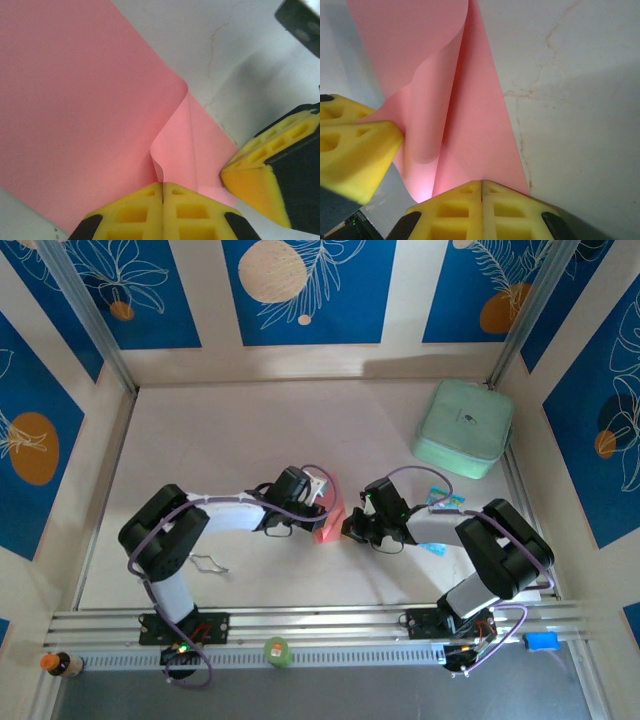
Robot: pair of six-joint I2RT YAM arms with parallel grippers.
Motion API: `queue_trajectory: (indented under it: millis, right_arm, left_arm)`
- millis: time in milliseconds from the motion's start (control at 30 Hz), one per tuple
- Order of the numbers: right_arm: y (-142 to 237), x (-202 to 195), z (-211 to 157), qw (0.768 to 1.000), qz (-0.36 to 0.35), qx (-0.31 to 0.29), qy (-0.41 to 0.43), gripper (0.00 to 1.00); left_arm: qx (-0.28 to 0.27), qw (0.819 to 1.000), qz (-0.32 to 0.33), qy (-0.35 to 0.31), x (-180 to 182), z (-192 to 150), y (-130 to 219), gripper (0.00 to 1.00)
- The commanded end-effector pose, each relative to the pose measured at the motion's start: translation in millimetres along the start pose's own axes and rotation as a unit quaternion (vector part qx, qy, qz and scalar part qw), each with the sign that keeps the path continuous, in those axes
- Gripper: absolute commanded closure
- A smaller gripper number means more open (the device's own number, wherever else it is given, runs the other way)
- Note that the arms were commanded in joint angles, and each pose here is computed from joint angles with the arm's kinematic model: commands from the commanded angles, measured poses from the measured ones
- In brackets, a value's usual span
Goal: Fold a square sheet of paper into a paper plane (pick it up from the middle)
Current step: Fold the triangle a second time at the center of the table.
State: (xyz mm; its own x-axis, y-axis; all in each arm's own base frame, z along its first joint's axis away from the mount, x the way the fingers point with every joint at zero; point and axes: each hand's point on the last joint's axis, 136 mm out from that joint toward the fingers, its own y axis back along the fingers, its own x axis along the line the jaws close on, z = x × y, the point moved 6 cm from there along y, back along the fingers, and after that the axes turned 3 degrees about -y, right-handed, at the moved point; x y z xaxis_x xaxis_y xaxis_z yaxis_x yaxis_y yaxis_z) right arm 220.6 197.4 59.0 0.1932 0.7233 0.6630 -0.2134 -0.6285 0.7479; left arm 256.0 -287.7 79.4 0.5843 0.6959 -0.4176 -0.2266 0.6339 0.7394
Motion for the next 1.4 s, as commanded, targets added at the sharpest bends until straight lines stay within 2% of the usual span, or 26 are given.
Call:
queue_trajectory:
  millis: [0, 533, 700, 1067, 1367]
  right_arm:
    - [-3, -19, -5, 0.999, -0.045, 0.018, -0.017, 1.00]
    - [-3, -19, -4, 0.999, -0.046, 0.021, -0.021, 1.00]
    - [0, -14, -2, 0.999, -0.035, 0.019, -0.016, 1.00]
    - [9, 30, 9, 0.998, 0.056, 0.027, 0.012, 0.99]
    - [-10, 18, 10, 0.998, 0.034, 0.046, -0.019, 1.00]
  left_arm:
    - [-0.005, 1.000, 0.017, -0.007, 8, 6, 0, 1.00]
    - [0.010, 0.998, 0.055, -0.023, 21, 7, -5, 0.99]
    - [0.025, 0.999, 0.045, -0.013, 22, -5, -8, 1.00]
    - [0.048, 0.998, 0.016, 0.027, 20, -25, -9, 1.00]
    - [0.037, 0.999, 0.012, 0.028, 16, -20, -6, 1.00]
